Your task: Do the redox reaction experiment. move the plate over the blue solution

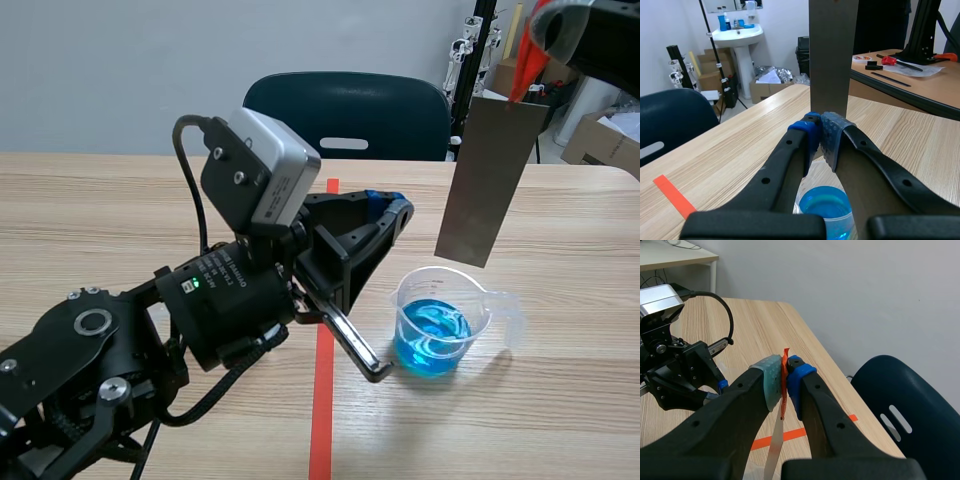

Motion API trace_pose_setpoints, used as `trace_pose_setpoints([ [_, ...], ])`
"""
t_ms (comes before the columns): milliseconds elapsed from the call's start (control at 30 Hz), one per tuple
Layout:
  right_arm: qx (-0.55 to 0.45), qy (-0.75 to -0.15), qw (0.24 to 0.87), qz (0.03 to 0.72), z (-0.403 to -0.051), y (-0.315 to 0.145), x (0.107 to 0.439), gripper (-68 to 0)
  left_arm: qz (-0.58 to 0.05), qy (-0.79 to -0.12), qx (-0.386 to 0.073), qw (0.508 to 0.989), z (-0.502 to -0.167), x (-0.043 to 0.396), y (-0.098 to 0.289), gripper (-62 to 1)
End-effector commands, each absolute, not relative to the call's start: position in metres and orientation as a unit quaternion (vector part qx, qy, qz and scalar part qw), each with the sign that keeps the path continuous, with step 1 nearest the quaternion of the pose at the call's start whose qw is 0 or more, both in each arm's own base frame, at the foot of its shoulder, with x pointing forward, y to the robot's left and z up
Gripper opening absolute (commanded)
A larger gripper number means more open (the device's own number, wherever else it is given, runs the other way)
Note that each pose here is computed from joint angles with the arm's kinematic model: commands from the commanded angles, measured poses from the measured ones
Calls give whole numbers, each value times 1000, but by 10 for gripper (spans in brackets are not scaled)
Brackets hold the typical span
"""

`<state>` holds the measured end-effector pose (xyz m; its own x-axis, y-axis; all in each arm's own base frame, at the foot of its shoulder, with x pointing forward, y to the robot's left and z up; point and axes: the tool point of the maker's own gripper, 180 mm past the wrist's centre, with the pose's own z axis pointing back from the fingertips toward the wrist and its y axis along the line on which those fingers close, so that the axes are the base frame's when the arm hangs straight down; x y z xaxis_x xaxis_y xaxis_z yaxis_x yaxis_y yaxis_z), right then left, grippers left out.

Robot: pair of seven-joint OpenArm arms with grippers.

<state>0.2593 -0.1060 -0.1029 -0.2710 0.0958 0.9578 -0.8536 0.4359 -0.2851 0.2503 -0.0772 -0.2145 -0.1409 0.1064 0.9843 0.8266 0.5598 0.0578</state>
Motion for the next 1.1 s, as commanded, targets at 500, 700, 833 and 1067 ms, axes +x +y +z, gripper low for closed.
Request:
trace_pose_setpoints([
  [500,303,-670,519,436,-90,-106,258,-673,-314,-693,-348,548,-205,251,-78,-584],
  [700,304,-670,519,435,-90,-106,258,-673,-314,-693,-348,548,-205,251,-78,-584],
  [833,307,-672,518,431,-88,-106,259,-673,-314,-693,-348,548,-205,251,-78,-584],
  [1067,307,-672,518,431,-88,-106,259,-673,-314,-693,-348,548,-205,251,-78,-584],
])
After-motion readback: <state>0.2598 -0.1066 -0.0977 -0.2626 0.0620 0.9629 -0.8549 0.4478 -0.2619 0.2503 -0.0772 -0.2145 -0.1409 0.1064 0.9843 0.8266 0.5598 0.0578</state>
